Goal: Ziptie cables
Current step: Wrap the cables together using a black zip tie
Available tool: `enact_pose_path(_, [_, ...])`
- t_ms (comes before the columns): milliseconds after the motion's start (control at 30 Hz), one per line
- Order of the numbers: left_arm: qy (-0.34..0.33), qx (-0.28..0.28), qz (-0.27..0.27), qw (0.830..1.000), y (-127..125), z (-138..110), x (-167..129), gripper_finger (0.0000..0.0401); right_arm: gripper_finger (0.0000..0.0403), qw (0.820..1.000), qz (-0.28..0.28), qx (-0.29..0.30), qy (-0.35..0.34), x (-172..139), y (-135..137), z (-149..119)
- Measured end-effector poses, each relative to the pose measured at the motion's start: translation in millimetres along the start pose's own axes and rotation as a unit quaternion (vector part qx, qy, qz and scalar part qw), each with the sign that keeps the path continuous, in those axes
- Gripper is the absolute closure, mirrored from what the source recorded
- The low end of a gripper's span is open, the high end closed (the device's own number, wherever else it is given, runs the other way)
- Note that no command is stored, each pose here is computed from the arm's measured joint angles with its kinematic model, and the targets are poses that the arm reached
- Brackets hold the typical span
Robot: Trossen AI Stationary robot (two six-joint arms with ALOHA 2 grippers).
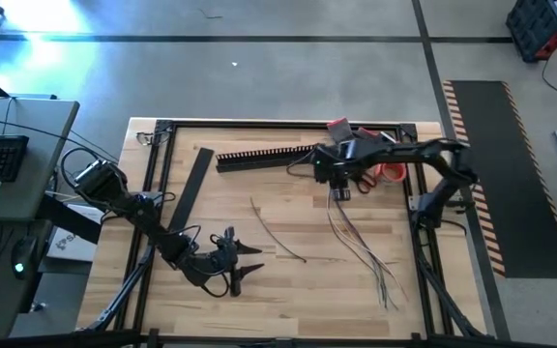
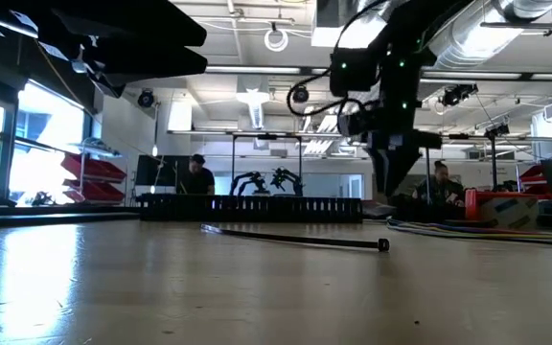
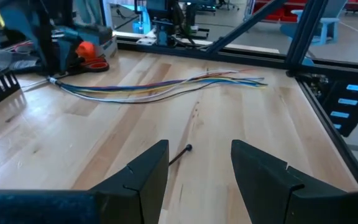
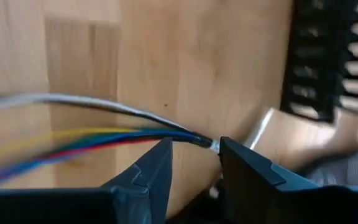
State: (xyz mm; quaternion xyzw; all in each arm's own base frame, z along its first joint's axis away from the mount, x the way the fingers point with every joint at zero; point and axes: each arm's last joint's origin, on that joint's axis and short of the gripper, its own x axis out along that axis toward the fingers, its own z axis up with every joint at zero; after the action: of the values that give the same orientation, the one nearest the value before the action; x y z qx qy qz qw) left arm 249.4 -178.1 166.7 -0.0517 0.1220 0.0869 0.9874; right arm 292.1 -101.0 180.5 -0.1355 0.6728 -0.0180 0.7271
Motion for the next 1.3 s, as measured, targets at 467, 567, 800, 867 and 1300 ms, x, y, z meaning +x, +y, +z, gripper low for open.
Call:
enact_pose_path(467, [0.007,0.003,-0.013,1.000,-1.6,-1.3,-1.3,0.0243,0.0281,0.973,-0.031,-0.210,0.094,51.5,-11.0,3.0])
enact_pose_path(567, [0.007,0.002,-0.013,1.000,-1.7,-1.3,-1.3,0.0243,0.0281,0.963,-0.022,-0.246,0.105,56.0,-10.1,3.1])
enact_pose_path(800, [0.008,0.002,-0.015,1.000,-1.7,-1.3,-1.3,0.0243,0.0324,0.959,-0.008,-0.263,0.109,59.9,-8.0,2.6])
enact_pose_path(867, [0.007,0.002,-0.014,1.000,-1.6,-1.2,-1.3,0.0243,0.0363,0.960,-0.003,-0.256,0.111,59.6,-6.1,2.3])
enact_pose_path(1300, [-0.054,0.061,0.026,0.996,-9.4,8.1,-10.4,0.0243,0.0400,0.977,-0.145,-0.141,0.072,-24.8,28.7,24.2])
